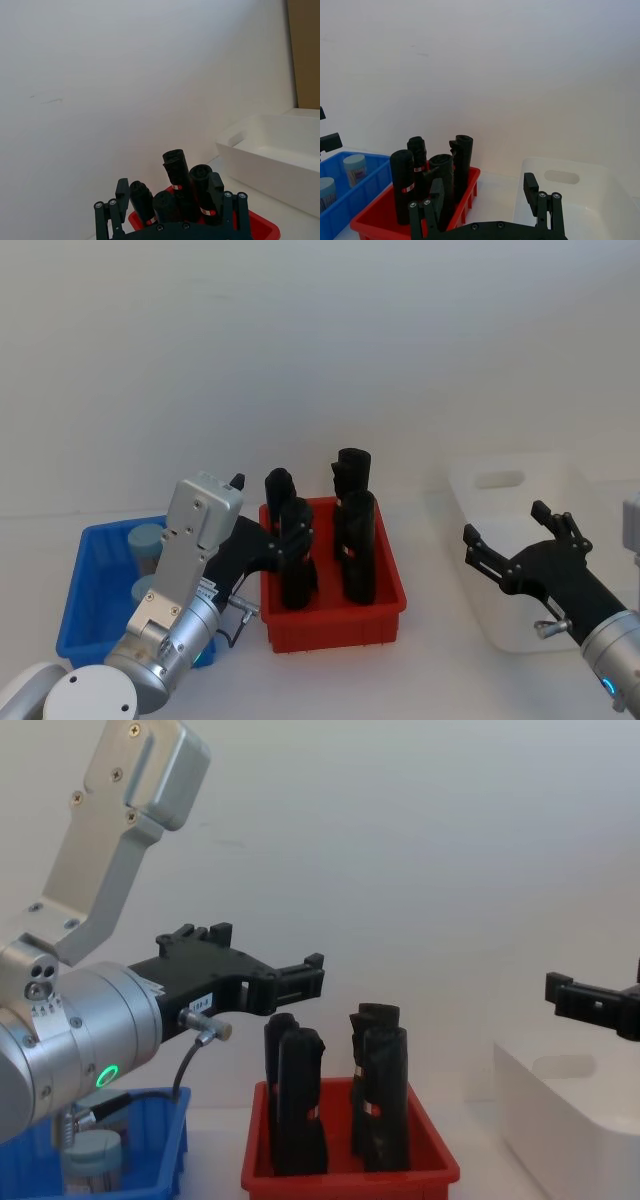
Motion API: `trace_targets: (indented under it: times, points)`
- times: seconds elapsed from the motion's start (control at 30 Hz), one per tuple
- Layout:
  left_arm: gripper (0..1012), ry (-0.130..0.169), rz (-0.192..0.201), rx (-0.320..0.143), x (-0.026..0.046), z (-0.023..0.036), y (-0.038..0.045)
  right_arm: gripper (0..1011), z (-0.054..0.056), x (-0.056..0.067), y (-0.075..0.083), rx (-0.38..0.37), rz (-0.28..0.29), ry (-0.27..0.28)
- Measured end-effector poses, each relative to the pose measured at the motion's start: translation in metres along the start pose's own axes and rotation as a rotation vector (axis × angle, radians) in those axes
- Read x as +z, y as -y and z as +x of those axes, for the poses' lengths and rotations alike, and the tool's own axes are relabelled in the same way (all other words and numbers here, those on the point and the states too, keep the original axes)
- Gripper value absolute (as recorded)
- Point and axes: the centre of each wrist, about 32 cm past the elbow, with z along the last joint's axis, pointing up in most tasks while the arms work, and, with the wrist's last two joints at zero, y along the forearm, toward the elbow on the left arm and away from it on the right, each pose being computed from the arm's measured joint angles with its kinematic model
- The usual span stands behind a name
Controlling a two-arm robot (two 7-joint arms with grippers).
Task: Pick the cotton swabs from the blue box and place them into the white box.
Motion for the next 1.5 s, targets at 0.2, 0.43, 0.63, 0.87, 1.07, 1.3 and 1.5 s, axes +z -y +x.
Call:
trace_targets:
  times: [0.2, 0.43, 0.63, 0.87, 1.07, 1.3, 1.5]
  points:
    - [1004, 0.000, 0.000, 0.000, 0.0000, 0.0000, 0.0000, 1002, 0.0000, 0.0000, 0.0000, 0.000, 0.000, 0.000]
    - [1004, 0.000, 0.000, 0.000, 0.0000, 0.0000, 0.0000, 1002, 0.0000, 0.0000, 0.0000, 0.000, 0.000, 0.000]
    - [1004, 0.000, 0.000, 0.000, 0.0000, 0.0000, 0.0000, 1002, 0.0000, 0.0000, 0.0000, 0.000, 0.000, 0.000]
    - [1004, 0.000, 0.000, 0.000, 0.0000, 0.0000, 0.0000, 1002, 0.0000, 0.0000, 0.0000, 0.000, 0.000, 0.000]
    - [1004, 0.000, 0.000, 0.000, 0.0000, 0.0000, 0.0000, 1002, 0.0000, 0.0000, 0.0000, 0.000, 0.000, 0.000]
    - [1004, 0.000, 0.000, 0.000, 0.0000, 0.0000, 0.0000, 1002, 0.0000, 0.0000, 0.0000, 0.000, 0.000, 0.000]
    - [1004, 0.000, 0.000, 0.000, 0.0000, 0.0000, 0.0000, 1002, 0.0000, 0.0000, 0.0000, 0.000, 0.000, 0.000]
